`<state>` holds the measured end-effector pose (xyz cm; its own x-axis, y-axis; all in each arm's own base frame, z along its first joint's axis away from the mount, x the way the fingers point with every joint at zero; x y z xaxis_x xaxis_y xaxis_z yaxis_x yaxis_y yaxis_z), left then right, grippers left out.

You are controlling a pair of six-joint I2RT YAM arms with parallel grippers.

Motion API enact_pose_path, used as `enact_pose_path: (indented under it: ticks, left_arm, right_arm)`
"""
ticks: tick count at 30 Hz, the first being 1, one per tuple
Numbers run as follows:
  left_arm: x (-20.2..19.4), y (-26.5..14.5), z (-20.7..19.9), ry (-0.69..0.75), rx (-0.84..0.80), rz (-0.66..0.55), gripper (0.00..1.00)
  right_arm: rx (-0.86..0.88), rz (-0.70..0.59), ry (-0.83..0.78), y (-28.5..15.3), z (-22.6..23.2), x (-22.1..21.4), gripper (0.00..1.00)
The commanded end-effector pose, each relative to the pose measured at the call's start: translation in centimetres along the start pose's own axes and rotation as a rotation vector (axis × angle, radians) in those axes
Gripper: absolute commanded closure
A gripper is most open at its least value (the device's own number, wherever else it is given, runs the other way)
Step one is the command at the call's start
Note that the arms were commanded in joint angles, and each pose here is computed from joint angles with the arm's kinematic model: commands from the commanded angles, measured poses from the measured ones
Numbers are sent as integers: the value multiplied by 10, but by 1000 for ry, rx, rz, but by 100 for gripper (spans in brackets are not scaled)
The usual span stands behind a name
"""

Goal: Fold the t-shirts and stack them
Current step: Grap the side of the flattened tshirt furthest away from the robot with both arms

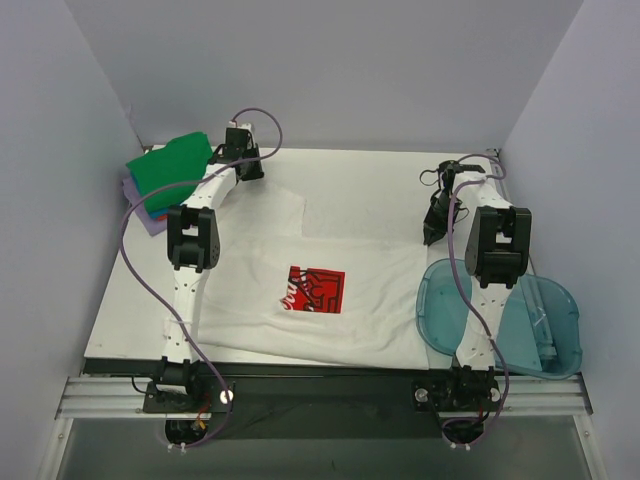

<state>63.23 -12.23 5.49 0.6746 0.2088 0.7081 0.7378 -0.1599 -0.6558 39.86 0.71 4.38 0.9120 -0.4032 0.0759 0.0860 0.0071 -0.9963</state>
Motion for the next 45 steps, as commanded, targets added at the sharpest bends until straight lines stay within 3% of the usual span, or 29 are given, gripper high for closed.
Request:
enact_pose_path:
  ticks: [1, 7, 12, 22, 37, 45]
  left_arm:
    - [2, 3, -4, 18, -22, -11, 71]
    - [3, 2, -6, 19, -40, -9, 100]
    - [12, -2, -9, 10, -59, -25, 100]
    - [70, -25, -17, -1, -130, -180, 100]
    - [161, -77, -24, -136, -371, -431, 100]
    - [144, -118, -28, -122, -542, -329, 100]
  right_arm:
    - [-8, 30, -7, -6, -2, -2, 100]
    - [-7, 21, -21, -9, 2, -2, 100]
    - [-1, 16, -26, -11, 9, -1, 100]
    - [32, 10, -5, -13, 37, 11, 100]
    - [97, -152, 44, -36, 64, 69, 100]
    - [151, -189, -43, -62, 66, 67, 100]
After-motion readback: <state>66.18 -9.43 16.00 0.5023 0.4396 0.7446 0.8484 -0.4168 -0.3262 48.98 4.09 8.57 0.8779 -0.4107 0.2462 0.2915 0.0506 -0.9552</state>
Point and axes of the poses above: each gripper's point midway between its finger pads, its own y axis out along the fingers, its own z axis along the line the jaws close on, x = y × z, the point moved 3 cm from there along -y, back along the fingers, and after that the axes turned 1 degree about -y, right-handed, at the moved point
